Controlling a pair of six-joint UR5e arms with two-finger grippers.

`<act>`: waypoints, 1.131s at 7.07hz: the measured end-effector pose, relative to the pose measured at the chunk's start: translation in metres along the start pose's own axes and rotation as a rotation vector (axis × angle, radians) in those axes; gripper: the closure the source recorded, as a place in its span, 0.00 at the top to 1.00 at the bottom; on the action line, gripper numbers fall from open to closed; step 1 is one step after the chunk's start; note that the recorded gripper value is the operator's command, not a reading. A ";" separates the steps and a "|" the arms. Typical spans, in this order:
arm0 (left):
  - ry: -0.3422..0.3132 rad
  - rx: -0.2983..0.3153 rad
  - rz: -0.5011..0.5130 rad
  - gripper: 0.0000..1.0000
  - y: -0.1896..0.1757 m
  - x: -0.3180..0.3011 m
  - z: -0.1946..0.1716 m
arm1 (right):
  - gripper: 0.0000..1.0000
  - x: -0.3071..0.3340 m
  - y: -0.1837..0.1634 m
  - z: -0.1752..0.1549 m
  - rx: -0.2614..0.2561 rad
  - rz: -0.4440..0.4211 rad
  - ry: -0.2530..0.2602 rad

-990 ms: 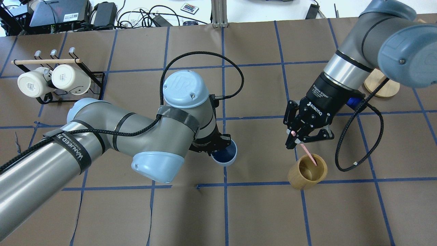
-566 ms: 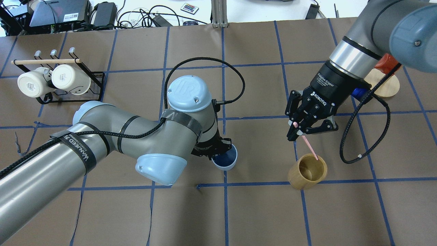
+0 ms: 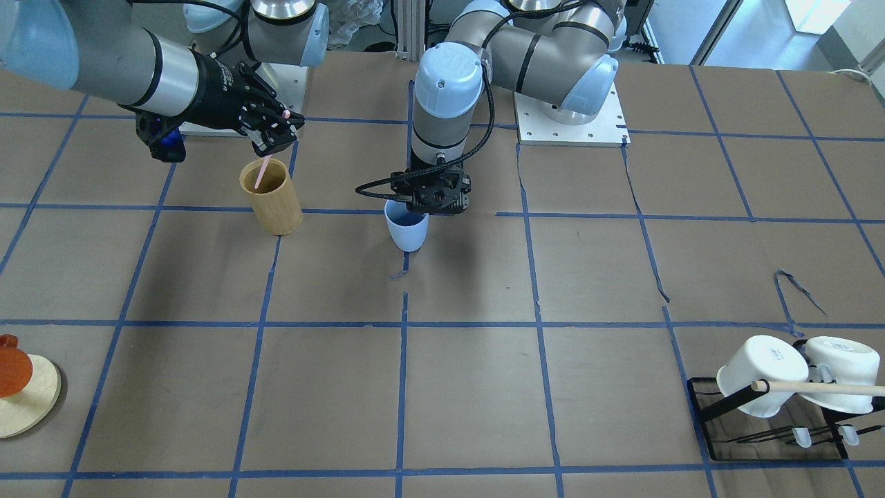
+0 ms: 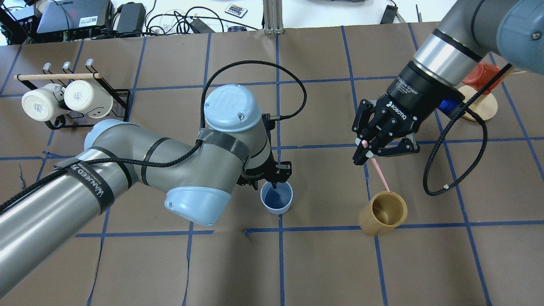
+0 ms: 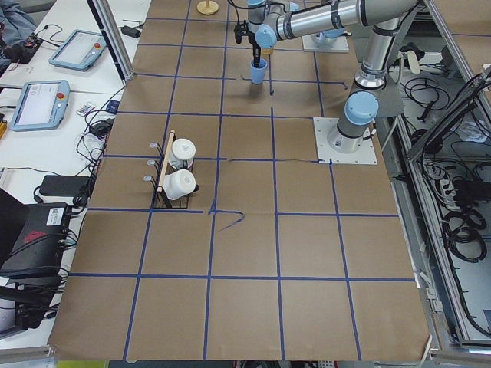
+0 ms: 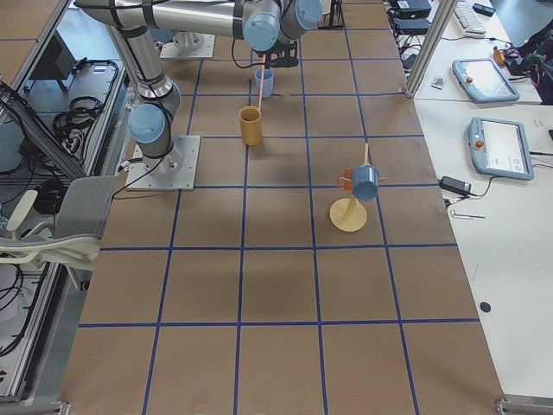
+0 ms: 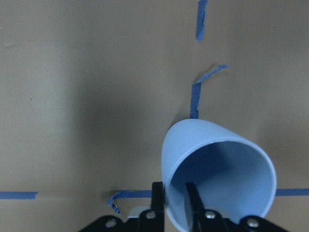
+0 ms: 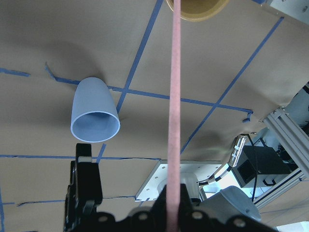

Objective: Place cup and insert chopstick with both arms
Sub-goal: 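Release blue cup and raise left arm while right carries chopstick toward it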

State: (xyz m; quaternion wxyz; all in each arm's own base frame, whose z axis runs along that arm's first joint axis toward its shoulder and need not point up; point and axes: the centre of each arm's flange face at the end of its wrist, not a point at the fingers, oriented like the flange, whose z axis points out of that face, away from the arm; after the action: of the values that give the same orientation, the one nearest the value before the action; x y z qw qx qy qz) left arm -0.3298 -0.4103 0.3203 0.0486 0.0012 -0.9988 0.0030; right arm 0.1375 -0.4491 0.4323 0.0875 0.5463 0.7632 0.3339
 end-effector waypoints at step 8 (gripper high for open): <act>-0.019 0.118 0.069 1.00 -0.094 -0.174 -0.194 | 0.00 -0.026 0.066 -0.005 -0.210 -0.008 -0.154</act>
State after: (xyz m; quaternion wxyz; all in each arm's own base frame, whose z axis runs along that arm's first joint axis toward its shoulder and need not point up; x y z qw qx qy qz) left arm -0.1378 -0.5031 0.4970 0.0390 -0.0303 -0.9967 0.0637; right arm 0.1961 -0.4623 0.4700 0.2039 0.5548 0.7173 0.3689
